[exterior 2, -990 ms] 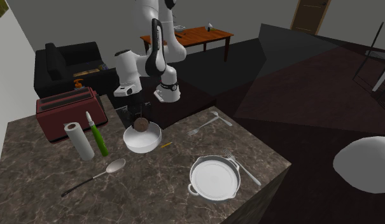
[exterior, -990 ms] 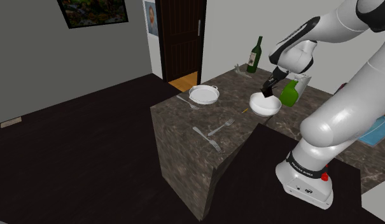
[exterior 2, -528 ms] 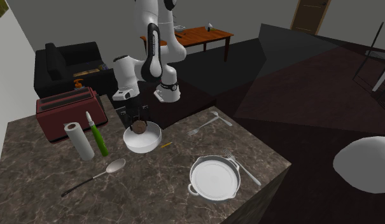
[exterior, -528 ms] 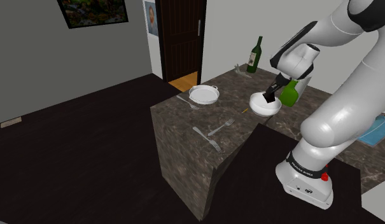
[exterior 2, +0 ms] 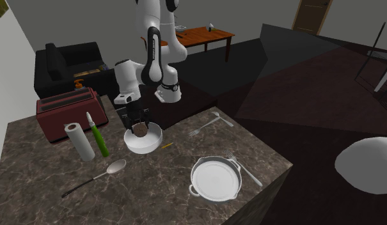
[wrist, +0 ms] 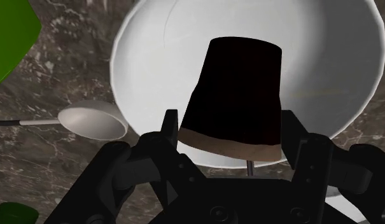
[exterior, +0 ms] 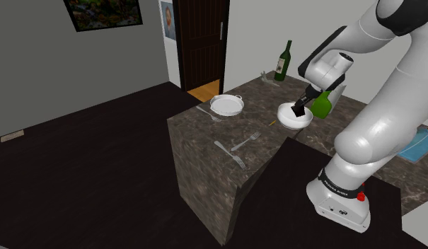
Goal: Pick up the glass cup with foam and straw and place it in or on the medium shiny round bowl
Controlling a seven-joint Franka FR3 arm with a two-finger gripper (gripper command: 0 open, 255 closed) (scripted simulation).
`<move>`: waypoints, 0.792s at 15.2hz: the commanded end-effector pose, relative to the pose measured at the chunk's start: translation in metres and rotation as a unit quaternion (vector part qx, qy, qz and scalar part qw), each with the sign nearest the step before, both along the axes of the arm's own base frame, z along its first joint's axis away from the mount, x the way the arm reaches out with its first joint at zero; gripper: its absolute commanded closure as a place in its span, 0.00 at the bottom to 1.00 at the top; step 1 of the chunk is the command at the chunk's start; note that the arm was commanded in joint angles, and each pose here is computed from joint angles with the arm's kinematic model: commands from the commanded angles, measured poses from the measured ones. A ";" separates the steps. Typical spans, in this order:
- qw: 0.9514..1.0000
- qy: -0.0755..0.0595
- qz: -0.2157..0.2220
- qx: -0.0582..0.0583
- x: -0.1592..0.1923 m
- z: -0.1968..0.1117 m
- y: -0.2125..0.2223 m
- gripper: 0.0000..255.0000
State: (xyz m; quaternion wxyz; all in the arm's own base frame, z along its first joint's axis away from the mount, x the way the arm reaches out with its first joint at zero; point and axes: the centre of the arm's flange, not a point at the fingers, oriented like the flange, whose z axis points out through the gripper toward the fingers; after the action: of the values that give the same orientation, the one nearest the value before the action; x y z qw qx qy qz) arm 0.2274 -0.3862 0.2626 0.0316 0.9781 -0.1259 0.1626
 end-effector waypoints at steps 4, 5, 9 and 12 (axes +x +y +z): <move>1.000 0.000 0.000 0.000 0.000 0.000 0.000 0.00; 1.000 0.000 0.000 0.000 0.000 0.000 0.000 0.00; 1.000 0.000 0.000 0.000 -0.004 0.012 0.001 0.00; 1.000 0.000 0.000 0.000 -0.015 0.047 0.005 0.00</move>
State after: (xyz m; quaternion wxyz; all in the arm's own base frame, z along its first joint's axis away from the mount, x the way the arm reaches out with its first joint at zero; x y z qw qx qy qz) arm 0.2171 -0.3822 0.3002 0.0301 0.9775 -0.1275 0.1654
